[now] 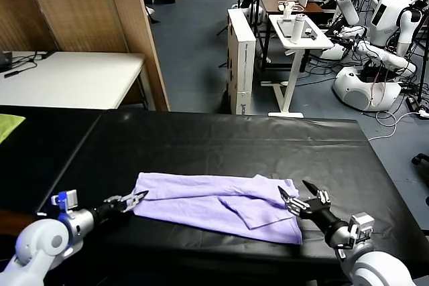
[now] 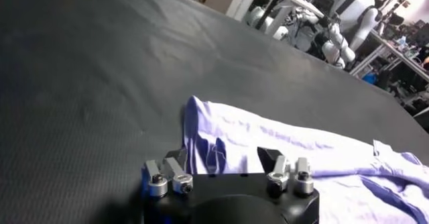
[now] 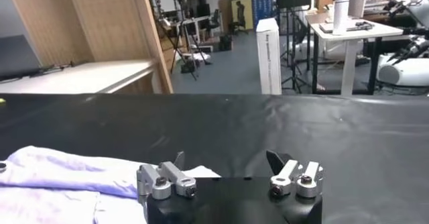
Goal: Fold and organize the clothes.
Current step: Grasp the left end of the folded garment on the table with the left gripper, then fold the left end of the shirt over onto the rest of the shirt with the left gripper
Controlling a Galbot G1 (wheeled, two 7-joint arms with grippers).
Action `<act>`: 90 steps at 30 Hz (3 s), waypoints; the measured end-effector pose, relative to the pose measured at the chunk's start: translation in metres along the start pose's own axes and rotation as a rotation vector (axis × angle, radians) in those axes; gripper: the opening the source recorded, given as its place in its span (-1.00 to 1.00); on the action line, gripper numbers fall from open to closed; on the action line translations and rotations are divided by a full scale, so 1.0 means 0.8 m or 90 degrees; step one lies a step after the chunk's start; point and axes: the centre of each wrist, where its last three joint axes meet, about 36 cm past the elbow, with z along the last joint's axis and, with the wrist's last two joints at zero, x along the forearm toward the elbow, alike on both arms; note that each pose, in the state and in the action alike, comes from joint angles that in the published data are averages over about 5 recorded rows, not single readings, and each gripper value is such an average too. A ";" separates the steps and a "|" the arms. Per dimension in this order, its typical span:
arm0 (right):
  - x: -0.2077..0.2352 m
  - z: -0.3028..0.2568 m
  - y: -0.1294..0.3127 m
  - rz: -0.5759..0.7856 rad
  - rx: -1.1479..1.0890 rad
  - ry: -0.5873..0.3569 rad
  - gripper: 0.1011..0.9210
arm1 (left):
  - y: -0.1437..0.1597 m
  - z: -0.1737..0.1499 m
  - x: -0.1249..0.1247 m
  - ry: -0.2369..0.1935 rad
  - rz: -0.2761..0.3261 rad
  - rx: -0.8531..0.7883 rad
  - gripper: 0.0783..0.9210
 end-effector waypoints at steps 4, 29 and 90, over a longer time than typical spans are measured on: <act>0.000 0.001 0.001 0.001 0.000 0.000 0.97 | -0.004 0.002 -0.002 0.002 0.001 0.004 -0.40; -0.015 0.018 0.005 0.017 0.000 -0.003 0.97 | 0.032 -0.056 0.122 -0.065 -0.136 -0.040 -0.75; 0.034 0.047 0.002 0.105 0.006 0.018 0.97 | -0.221 0.051 -0.067 -0.059 0.118 0.009 -0.75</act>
